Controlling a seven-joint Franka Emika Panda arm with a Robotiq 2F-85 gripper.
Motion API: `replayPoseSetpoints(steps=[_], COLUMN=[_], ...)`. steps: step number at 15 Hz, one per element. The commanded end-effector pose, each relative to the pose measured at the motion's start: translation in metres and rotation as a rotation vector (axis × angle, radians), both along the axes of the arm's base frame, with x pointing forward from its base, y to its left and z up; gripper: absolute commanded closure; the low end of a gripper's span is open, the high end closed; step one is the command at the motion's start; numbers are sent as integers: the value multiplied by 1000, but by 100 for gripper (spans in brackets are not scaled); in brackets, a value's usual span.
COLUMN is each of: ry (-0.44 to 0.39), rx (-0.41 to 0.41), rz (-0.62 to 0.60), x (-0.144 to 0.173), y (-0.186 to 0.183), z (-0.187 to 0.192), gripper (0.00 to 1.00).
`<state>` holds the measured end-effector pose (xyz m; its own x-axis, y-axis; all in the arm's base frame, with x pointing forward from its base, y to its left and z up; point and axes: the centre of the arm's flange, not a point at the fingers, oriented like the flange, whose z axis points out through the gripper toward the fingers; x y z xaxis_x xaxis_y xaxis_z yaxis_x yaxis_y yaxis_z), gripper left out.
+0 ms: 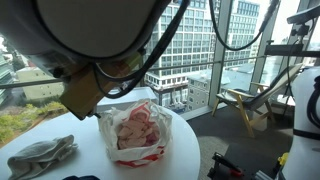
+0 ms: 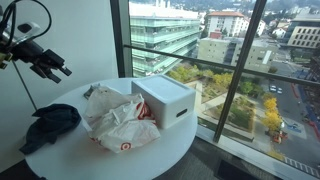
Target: Pick up all the items from the plastic and put them on the table one by one
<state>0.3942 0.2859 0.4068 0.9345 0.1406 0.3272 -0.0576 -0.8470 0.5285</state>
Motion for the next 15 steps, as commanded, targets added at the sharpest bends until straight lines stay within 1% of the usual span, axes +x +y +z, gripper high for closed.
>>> replayPoseSetpoints(steps=[1, 3, 5, 7, 9, 15], ry=[-46, -60, -79, -109, -117, -81], rx=[34, 48, 65, 96, 121, 190], rz=[-170, -241, -282, -277, -273, -269], x=[1, 15, 33, 52, 74, 122], y=[-66, -93, -113, -122, -132, -169], z=[-31, -57, -79, -92, -106, -154], gripper=[0, 0, 0, 0, 0, 0])
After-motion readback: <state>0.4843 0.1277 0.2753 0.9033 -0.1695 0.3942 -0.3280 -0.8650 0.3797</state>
